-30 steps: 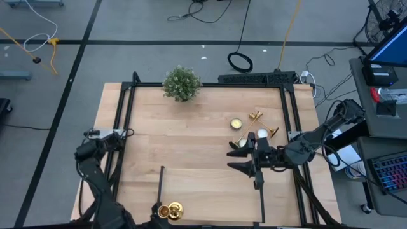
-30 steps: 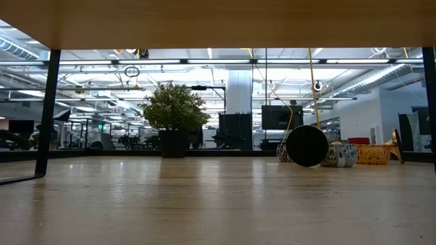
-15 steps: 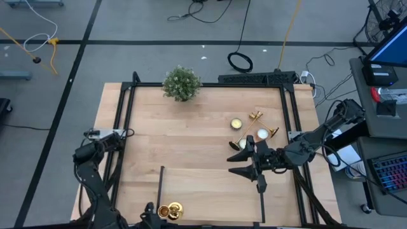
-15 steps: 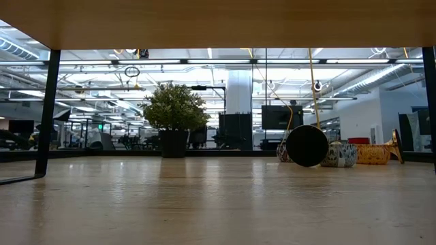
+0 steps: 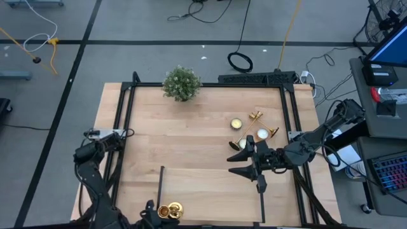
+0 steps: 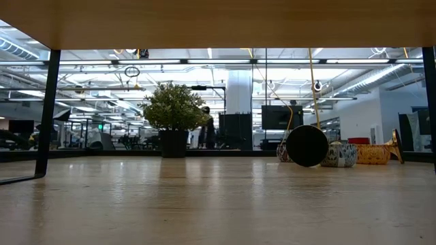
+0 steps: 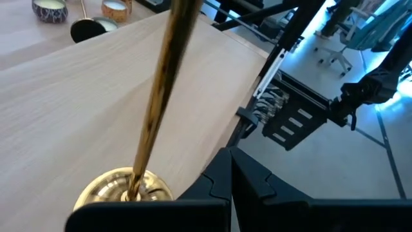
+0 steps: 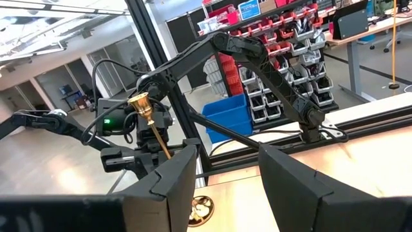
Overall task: Pick & Place candle stick holders
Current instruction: Put the left gold candle holder on the shelf
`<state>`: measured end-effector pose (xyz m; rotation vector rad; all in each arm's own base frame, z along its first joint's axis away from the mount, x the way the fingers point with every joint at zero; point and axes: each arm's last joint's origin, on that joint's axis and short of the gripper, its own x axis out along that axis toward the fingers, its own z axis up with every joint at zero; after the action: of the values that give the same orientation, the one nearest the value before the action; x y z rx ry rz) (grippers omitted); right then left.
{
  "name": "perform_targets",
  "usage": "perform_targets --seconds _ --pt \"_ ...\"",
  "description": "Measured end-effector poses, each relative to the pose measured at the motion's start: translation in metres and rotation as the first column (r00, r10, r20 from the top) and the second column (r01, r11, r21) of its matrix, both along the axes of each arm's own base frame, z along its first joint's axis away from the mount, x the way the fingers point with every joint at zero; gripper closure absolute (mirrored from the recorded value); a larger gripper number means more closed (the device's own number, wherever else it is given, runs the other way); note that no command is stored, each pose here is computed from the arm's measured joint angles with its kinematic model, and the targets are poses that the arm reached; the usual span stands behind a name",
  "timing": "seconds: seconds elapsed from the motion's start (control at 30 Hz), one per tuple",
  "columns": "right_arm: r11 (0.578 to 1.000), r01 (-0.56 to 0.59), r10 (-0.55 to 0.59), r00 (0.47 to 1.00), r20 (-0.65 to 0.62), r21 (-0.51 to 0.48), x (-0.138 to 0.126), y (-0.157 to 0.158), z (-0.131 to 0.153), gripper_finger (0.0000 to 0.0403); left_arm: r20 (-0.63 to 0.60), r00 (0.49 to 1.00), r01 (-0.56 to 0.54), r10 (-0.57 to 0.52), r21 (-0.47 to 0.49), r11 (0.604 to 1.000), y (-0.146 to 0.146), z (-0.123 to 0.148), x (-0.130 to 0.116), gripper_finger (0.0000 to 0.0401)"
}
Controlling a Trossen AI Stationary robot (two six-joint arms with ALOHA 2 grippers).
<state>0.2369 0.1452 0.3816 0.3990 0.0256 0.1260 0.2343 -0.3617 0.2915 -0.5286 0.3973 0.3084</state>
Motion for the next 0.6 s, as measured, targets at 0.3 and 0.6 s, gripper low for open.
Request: perform_targets --seconds 0.3,0.6 --pt "1.000 -0.002 0.002 1.000 0.000 0.000 0.0000 0.0000 0.0000 0.0239 -0.022 0.999 -0.026 0.026 0.005 1.000 0.0043 -0.0027 -0.0020 0.0401" --pt "1.000 -0.003 0.003 1.000 0.000 0.003 0.0000 0.0001 0.0000 0.0239 -0.032 0.999 -0.041 0.041 0.017 0.999 0.0076 -0.0037 -0.0014 0.0401"
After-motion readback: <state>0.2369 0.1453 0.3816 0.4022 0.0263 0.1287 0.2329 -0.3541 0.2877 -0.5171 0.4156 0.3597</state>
